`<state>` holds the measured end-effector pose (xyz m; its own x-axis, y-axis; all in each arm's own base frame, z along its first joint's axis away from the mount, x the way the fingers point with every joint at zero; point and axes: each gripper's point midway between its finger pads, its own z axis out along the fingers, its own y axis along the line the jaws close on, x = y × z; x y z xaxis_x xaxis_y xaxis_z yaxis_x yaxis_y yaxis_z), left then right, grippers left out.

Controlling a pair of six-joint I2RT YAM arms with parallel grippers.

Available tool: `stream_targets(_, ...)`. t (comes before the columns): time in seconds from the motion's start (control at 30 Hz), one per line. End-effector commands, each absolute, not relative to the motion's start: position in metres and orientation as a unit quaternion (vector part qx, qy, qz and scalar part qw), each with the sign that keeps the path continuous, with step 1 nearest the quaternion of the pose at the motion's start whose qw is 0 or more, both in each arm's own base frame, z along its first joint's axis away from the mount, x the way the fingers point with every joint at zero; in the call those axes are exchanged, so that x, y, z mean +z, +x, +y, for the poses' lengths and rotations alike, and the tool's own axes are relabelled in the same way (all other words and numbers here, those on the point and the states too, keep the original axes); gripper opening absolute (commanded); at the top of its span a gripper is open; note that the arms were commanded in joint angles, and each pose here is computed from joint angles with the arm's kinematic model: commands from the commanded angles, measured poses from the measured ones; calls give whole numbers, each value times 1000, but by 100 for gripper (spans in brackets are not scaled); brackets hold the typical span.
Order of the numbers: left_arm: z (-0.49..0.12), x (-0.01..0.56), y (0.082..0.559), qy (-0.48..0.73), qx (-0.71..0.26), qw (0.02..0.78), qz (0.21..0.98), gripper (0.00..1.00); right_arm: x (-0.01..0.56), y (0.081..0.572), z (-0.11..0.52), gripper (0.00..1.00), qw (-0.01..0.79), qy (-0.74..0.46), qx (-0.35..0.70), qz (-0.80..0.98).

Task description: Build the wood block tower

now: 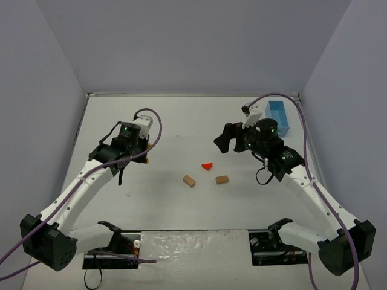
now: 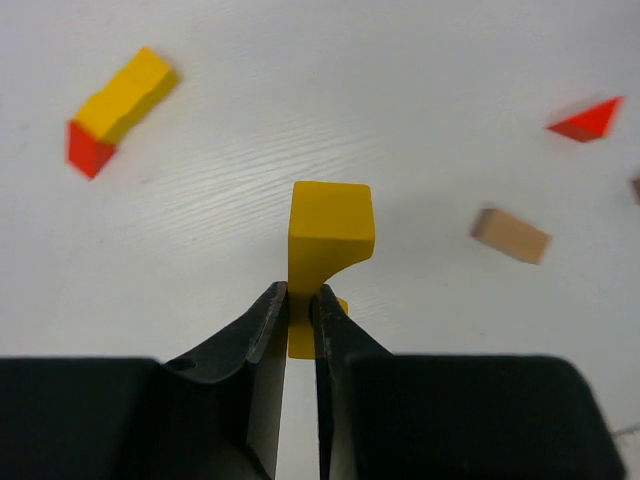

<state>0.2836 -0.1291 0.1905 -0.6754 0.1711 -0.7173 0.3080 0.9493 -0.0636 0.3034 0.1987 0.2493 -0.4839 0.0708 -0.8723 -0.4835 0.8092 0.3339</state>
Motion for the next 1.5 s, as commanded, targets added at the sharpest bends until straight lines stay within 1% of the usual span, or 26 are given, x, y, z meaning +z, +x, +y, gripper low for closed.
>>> stream_targets(0.0, -50, 192, 293, 23, 133, 371, 919, 0, 229, 308, 170, 97, 500, -77, 216, 835)
stream_targets(0.1, -43, 178, 296, 19, 204, 340, 918, 0, 220, 304, 167, 97, 494, -74, 212, 840)
stream_targets(0.2, -40, 168, 299, 17, 258, 324, 910, 0, 213, 300, 165, 97, 489, -74, 211, 843)
stream_targets(0.53, -52, 116, 304, 33, 364, 263, 893, 0, 200, 285, 161, 97, 483, -74, 216, 845)
stream_targets(0.7, -66, 92, 303, 45, 380, 247, 890, 0, 201, 277, 159, 98, 488, -78, 223, 840)
stream_targets(0.87, -70, 90, 305, 47, 411, 241, 878, 0, 202, 270, 157, 98, 493, -79, 229, 835)
stream_targets(1.0, -79, 82, 304, 69, 427, 222, 874, 0, 205, 266, 157, 98, 498, -77, 237, 831)
stream_targets(1.2, -99, 74, 302, 71, 422, 222, 876, 0, 212, 261, 157, 98, 505, -76, 247, 824)
stream_targets(1.47, -107, 52, 292, 80, 436, 197, 874, 1, 213, 257, 157, 98, 506, -78, 251, 822)
